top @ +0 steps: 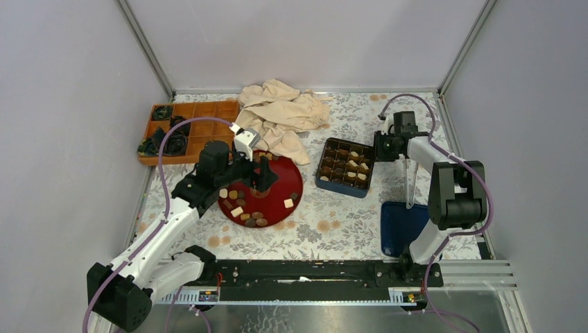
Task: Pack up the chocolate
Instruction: Pick up the packing box from the center of the board.
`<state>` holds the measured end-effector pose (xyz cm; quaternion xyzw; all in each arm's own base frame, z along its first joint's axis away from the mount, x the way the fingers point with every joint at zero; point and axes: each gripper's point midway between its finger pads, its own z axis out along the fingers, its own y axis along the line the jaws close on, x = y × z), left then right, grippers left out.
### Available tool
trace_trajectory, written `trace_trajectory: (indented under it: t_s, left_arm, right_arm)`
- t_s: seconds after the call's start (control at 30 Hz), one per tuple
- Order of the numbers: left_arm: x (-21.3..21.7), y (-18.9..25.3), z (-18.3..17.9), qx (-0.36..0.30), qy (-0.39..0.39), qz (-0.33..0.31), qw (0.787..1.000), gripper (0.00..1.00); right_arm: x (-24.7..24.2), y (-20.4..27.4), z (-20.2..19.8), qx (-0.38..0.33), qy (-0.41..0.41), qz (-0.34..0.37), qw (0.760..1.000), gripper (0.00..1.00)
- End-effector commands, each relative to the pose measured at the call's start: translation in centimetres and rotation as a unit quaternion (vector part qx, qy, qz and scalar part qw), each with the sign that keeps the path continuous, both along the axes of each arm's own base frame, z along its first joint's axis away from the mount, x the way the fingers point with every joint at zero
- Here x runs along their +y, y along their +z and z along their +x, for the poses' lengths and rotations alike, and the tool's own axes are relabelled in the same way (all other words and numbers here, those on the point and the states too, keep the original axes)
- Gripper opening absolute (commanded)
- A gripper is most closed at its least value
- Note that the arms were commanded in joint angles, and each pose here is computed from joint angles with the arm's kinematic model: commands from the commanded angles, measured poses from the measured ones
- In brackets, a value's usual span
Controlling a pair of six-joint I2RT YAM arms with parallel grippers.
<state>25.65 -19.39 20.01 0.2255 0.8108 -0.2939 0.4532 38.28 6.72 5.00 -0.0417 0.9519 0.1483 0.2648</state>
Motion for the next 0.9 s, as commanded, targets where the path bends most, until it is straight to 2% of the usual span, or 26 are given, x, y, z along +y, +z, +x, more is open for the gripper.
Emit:
trace_trajectory:
  t_s: [0.0, 0.2, 0.57, 0.73, 0.87]
  left_arm:
    - [0.2, -0.2, 0.3, 0.001, 0.010, 0.001, 1.000, 0.90]
    - [0.3, -0.4, 0.4, 0.004, 0.011, 0.002, 1.000, 0.90]
    - [0.3, -0.4, 0.4, 0.004, 0.013, 0.003, 1.000, 0.90]
    - [0.3, -0.5, 0.5, 0.006, 0.012, 0.004, 1.000, 0.90]
    - [0.3, -0.7, 0.5, 0.006, 0.013, 0.005, 1.000, 0.90]
  right_arm:
    - [0.1, 0.0, 0.2, 0.002, 0.020, -0.036, 0.999, 0.30]
    - [0.3, 0.0, 0.1, 0.000, 0.029, -0.061, 0.998, 0.28]
    - [0.2, 2.8, 0.9, -0.054, 0.043, -0.100, 0.993, 0.09]
    - [0.6, 4.2, 0.7, -0.081, 0.055, -0.093, 0.991, 0.01]
    - [1.0, 5.5, 0.7, -0.104, 0.059, -0.080, 0.990, 0.00]
